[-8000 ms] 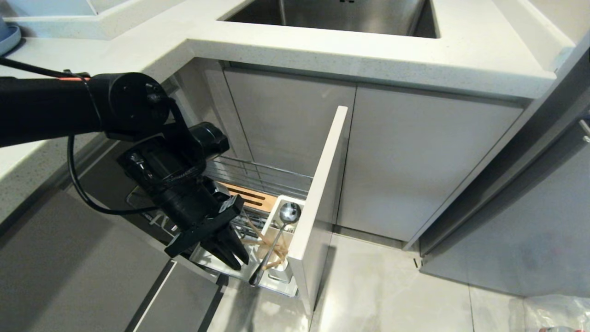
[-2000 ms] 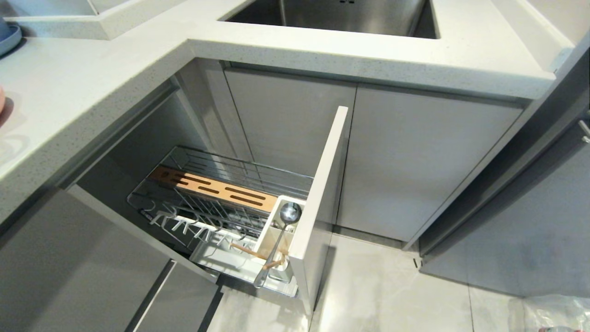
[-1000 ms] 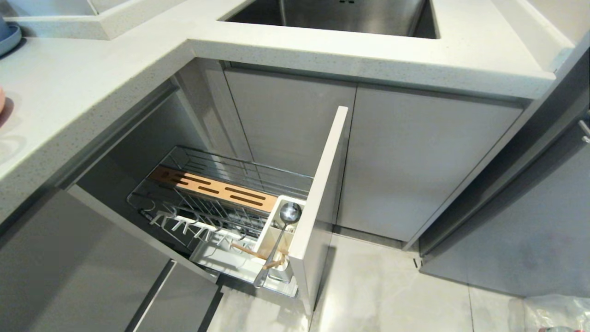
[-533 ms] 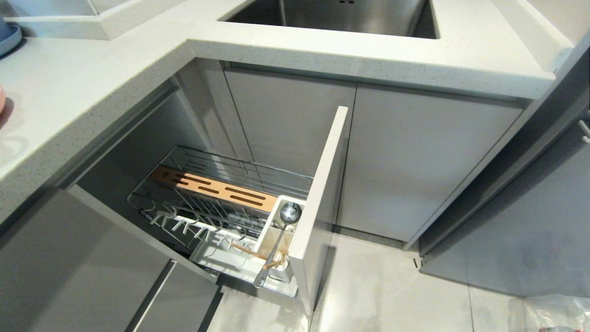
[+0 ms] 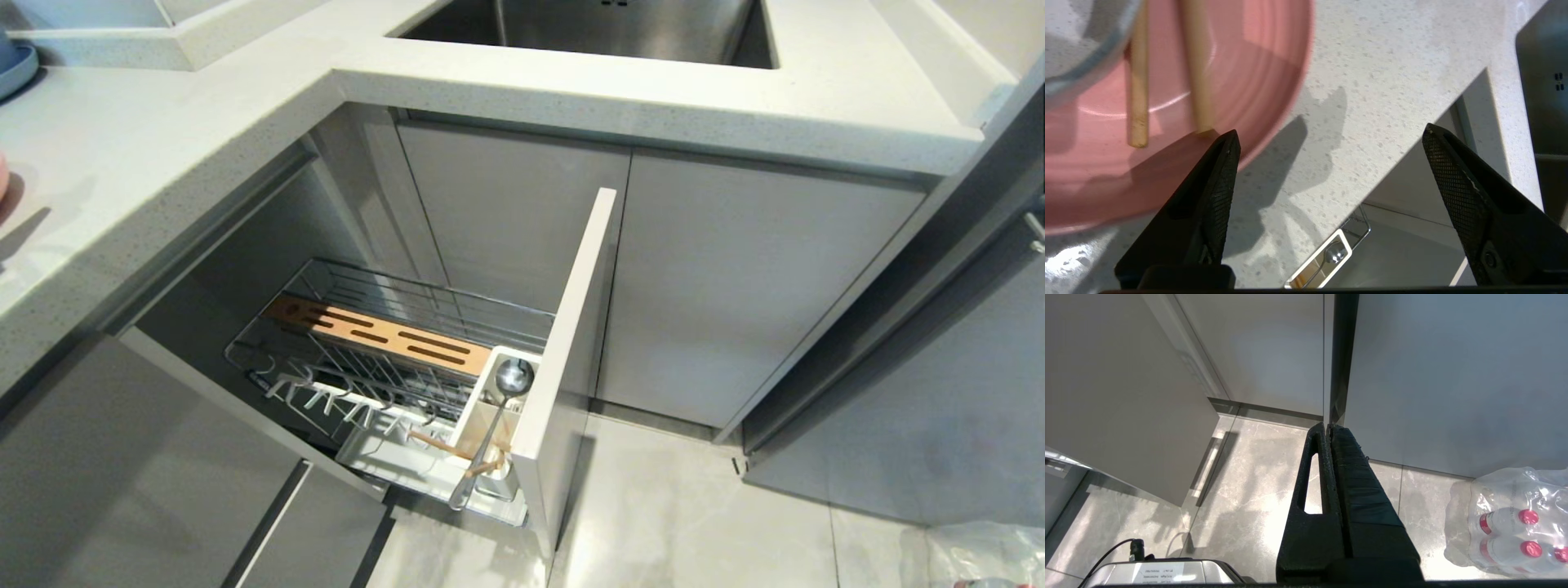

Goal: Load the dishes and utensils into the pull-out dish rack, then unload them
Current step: Take the chopsticks out of the cupboard, then close the cupboard

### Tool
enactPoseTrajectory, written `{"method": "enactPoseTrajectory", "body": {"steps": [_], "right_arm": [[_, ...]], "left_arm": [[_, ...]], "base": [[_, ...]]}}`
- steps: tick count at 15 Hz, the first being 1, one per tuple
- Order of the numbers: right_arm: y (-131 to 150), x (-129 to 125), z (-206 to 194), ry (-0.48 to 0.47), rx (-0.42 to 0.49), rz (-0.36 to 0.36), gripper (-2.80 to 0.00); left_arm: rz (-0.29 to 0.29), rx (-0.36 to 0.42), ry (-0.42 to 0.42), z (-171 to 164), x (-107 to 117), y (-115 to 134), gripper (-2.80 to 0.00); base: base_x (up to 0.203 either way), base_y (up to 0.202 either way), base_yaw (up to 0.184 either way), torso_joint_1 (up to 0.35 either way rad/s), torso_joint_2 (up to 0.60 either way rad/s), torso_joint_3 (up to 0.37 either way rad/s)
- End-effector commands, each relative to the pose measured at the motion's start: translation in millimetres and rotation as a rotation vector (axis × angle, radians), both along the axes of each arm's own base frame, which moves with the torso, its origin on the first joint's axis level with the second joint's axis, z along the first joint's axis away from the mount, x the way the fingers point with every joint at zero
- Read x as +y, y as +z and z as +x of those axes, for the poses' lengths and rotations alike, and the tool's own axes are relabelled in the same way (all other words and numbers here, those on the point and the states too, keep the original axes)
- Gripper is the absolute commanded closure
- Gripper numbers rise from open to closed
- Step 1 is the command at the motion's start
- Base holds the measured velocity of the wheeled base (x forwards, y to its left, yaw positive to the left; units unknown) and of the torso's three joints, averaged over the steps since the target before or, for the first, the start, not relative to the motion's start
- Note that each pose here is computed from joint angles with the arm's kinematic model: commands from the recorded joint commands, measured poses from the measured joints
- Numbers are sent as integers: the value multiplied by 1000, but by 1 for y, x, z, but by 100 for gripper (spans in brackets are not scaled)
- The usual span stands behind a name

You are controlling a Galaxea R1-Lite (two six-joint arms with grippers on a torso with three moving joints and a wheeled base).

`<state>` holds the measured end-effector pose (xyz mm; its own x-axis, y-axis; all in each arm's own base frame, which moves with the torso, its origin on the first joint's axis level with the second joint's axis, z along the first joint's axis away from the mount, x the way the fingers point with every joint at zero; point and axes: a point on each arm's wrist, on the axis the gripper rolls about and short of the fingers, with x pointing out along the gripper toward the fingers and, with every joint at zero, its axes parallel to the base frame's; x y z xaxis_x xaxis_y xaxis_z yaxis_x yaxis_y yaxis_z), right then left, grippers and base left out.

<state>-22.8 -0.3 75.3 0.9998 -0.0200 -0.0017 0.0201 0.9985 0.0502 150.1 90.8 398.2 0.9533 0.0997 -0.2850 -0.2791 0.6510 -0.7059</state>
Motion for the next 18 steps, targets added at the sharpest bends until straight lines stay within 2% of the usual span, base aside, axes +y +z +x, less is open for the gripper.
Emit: {"method": "enactPoseTrajectory", "body": {"steps": [1, 9, 10, 14, 16, 18], "right_arm": [[0, 0, 0, 0, 1, 0, 0], [0, 0, 0, 0, 1, 0, 0], [0, 0, 0, 0, 1, 0, 0], [0, 0, 0, 0, 1, 0, 0], [0, 0, 0, 0, 1, 0, 0], [0, 0, 0, 0, 1, 0, 0]], "left_arm": [[13, -24, -5, -9, -7, 5, -280], [64, -94, 6, -41, -29, 17, -280], [80, -112, 9, -50, -34, 20, 0], [166, -212, 39, -78, -53, 36, 0], [230, -310, 29, -88, -60, 48, 0], [286, -418, -25, -95, -68, 59, 0]], "base": [[0, 0, 0, 0, 0, 0], [0, 0, 0, 0, 0, 0], [0, 0, 0, 0, 0, 0], [0, 0, 0, 0, 0, 0], [0, 0, 0, 0, 0, 0], [0, 0, 0, 0, 0, 0]]}}
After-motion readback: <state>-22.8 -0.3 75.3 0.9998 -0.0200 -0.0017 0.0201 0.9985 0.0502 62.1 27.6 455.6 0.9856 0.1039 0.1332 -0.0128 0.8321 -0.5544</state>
